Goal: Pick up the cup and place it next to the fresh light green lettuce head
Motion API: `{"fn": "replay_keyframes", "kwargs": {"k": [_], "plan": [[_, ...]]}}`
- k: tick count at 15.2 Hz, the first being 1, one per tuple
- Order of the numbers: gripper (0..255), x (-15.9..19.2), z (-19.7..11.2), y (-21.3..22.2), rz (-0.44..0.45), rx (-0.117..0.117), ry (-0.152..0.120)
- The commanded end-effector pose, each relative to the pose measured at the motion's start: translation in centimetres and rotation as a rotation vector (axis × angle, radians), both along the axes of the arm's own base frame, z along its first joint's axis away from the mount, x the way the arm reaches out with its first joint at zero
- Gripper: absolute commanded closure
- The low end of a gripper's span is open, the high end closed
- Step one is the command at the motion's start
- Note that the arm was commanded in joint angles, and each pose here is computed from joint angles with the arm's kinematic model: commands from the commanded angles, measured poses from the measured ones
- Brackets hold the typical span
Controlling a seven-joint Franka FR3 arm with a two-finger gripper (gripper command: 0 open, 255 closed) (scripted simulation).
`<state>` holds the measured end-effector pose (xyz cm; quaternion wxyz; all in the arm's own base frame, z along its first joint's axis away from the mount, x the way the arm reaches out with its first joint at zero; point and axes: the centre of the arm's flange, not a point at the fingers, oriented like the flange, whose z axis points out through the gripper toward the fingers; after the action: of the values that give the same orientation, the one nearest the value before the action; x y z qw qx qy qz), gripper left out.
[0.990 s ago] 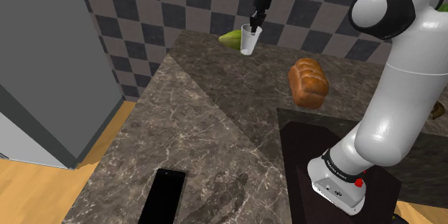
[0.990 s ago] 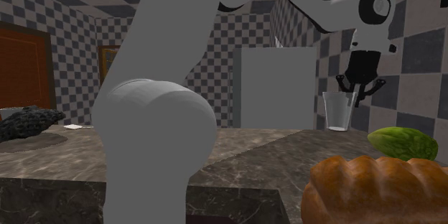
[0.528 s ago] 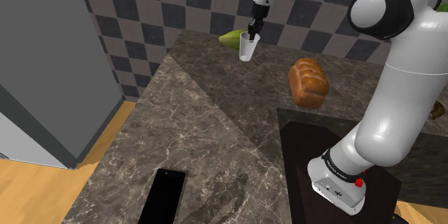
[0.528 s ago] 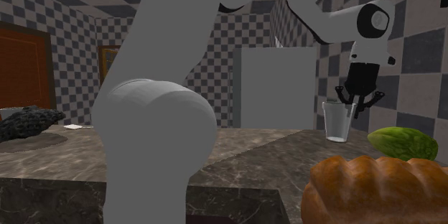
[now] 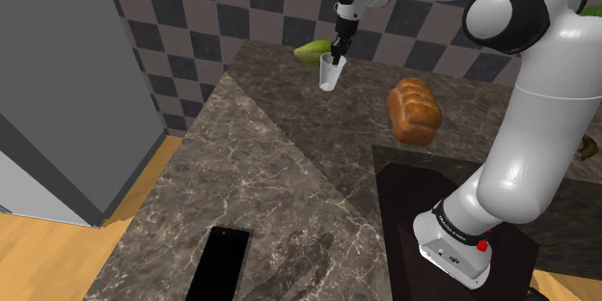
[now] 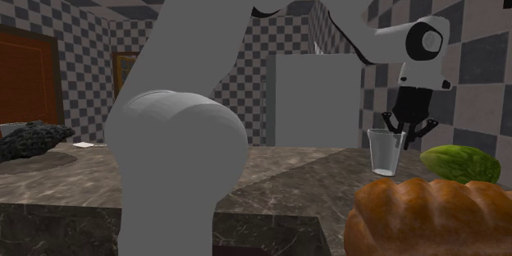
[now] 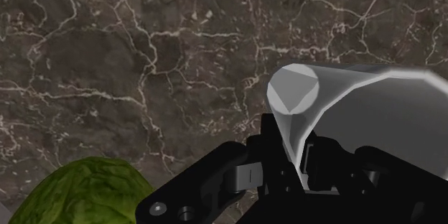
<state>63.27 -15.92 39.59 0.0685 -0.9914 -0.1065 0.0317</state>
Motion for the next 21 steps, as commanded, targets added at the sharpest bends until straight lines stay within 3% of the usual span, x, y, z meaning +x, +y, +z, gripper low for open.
{"fn": "replay_keyframes", "kwargs": {"k": [1, 10, 11, 16, 20, 21], "plan": [[255, 0.1, -1.2, -0.1, 0.0, 0.0, -0.001], [255, 0.1, -2.3, -0.1, 0.0, 0.0, -0.001], [0, 0.1, -2.3, -0.1, 0.0, 0.0, -0.001], [0, 0.1, -2.3, -0.1, 0.0, 0.0, -0.001], [0, 0.5, 2.6, -0.7, 0.0, 0.0, -0.001], [0, 0.5, 2.6, -0.7, 0.0, 0.0, -0.001]]}}
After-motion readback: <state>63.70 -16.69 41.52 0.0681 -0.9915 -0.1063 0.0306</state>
